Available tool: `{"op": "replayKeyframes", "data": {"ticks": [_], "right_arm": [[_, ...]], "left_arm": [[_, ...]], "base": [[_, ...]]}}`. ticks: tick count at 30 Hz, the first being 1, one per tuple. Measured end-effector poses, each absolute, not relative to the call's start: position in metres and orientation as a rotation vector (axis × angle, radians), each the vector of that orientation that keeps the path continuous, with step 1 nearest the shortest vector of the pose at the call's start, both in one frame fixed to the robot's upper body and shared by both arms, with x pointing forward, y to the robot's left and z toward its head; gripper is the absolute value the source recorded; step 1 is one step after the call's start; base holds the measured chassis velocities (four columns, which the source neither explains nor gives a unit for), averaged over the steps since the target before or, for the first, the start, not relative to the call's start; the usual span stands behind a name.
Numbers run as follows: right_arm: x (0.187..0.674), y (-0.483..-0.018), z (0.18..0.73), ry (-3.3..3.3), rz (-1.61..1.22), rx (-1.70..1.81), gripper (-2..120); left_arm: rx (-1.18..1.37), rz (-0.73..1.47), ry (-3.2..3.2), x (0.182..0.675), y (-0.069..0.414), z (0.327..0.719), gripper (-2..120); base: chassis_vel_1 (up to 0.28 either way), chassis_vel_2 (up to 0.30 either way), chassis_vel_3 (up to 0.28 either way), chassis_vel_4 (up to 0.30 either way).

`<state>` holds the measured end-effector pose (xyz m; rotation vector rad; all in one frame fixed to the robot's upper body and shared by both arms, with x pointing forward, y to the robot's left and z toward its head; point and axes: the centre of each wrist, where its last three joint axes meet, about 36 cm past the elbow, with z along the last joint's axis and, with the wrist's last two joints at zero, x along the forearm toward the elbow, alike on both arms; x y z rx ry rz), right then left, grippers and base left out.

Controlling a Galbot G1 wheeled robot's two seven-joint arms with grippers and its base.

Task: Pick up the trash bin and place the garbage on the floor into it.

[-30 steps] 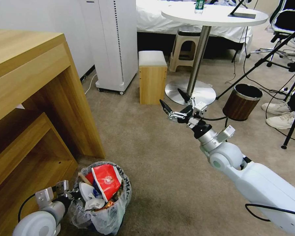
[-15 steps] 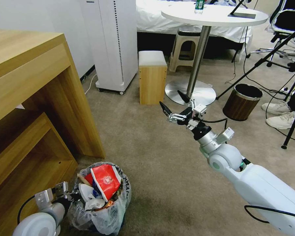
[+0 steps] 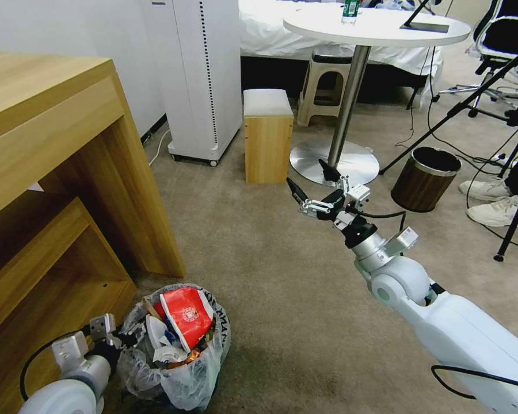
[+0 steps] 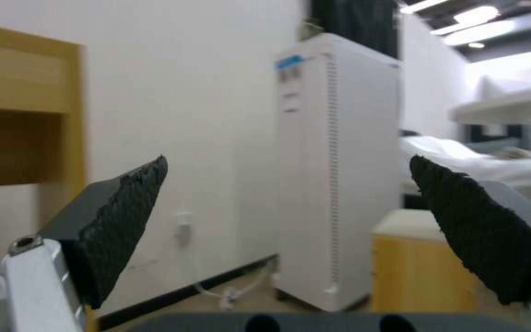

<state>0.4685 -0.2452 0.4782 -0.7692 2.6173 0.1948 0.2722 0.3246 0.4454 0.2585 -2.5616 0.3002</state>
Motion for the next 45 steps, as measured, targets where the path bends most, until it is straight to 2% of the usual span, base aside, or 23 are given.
{"op": "replayKeyframes", "data": {"ticks": [3,11,14,15,18,25,31,36,45], "right_arm": [[0.472,-0.249,0.486,2.646,0.221,-0.618,100],[0.478,-0.276,0.517,2.650,0.270,-0.310,100],[0.464,-0.319,0.544,2.723,0.175,-0.029,100],[0.464,-0.319,0.544,2.723,0.175,-0.029,100],[0.444,-0.356,0.549,2.771,0.101,0.171,100],[0.402,-0.383,0.535,2.877,0.030,0.314,100],[0.374,-0.358,0.498,3.001,-0.009,0.274,100],[0.360,-0.330,0.465,3.008,0.006,0.222,100],[0.346,-0.308,0.456,2.944,0.059,0.140,100]], "left_arm": [[0.273,0.263,-2.679,0.271,0.327,0.463,94],[0.272,0.270,-2.775,0.260,0.321,0.492,110],[0.253,0.213,-2.785,0.246,0.316,0.498,114],[0.253,0.213,-2.785,0.246,0.316,0.498,114],[0.220,0.177,-2.791,0.234,0.309,0.506,115],[0.191,0.087,-2.800,0.220,0.301,0.516,110],[0.192,0.019,-2.794,0.212,0.296,0.517,101],[0.187,-0.054,-2.803,0.205,0.291,0.515,100],[0.151,-0.085,-2.787,0.199,0.283,0.509,100]], "base": [[0.000,0.000,0.000,0.000],[0.000,0.000,0.000,0.000],[0.000,0.000,0.000,0.000],[0.000,0.000,0.000,0.000],[0.000,0.000,0.000,0.000],[0.000,0.000,0.000,0.000],[0.000,0.000,0.000,0.000],[0.000,0.000,0.000,0.000],[0.000,0.000,0.000,0.000]]}}
